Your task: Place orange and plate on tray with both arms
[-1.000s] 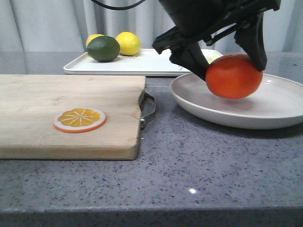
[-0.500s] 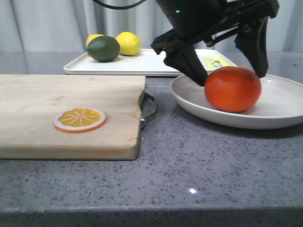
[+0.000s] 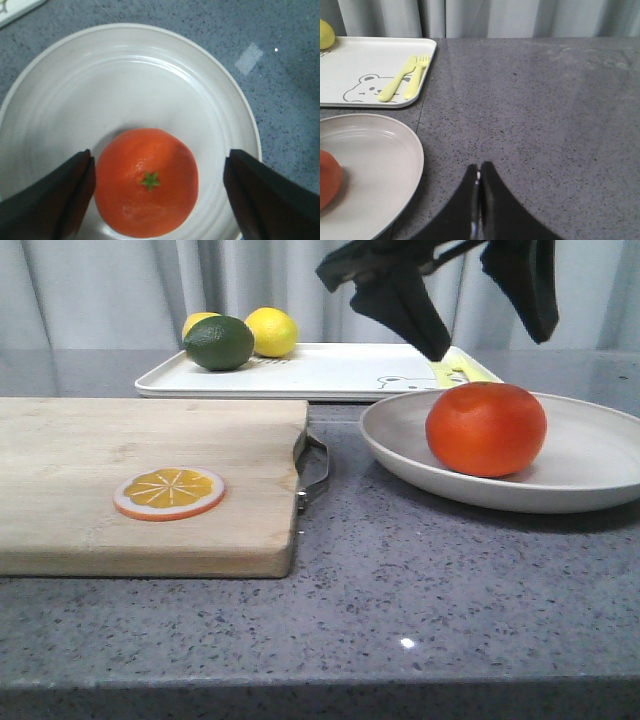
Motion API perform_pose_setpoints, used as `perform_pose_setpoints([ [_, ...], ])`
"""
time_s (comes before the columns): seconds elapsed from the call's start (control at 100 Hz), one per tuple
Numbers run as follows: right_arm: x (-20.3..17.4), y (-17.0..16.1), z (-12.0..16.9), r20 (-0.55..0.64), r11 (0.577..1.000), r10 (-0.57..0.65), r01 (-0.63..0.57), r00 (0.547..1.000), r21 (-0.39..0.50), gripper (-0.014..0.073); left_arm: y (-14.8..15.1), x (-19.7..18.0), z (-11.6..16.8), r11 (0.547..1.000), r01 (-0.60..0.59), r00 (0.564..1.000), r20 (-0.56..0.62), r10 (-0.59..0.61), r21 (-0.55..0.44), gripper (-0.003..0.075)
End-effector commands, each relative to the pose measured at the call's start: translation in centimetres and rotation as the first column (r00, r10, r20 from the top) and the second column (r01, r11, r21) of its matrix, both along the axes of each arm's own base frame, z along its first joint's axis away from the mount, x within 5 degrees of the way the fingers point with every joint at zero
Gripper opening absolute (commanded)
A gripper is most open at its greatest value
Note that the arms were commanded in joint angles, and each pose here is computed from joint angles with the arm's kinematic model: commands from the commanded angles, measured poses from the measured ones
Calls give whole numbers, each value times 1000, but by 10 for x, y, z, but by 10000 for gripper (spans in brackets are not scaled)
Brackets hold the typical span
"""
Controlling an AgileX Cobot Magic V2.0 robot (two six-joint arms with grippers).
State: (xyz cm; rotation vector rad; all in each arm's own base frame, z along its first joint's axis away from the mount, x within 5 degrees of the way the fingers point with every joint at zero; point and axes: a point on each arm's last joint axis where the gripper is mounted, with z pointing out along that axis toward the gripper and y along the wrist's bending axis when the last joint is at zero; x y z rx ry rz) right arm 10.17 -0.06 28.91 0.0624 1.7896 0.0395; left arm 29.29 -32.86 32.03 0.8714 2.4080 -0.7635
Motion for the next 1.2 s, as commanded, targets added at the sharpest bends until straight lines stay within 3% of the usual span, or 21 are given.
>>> perform_pose_setpoints([
  [0.0, 2, 0, 18, 102, 1000, -1, 2, 995, -8, -57, 16, -12, 55, 995, -1, 993, 120, 13, -99, 416],
  [0.33, 2, 0, 15, 65, 1000, -2, 3, 998, -9, -57, 50, -40, 96, 975, -28, 964, 251, 83, -219, 213],
  [0.74, 0, -1, 8, -31, 1000, -6, 6, 1000, -9, -57, 110, -93, 72, 964, -80, 942, 297, 156, -253, -15],
  [1.0, 11, -1, 16, -107, 1000, -9, 8, 994, -9, -36, 148, -128, 64, 943, -95, 916, 344, 208, -318, -20],
  [1.19, 25, 0, 25, -201, 1000, -1, -2, 980, -18, 101, 173, -152, 54, 941, -92, 909, 358, 213, -325, -20],
])
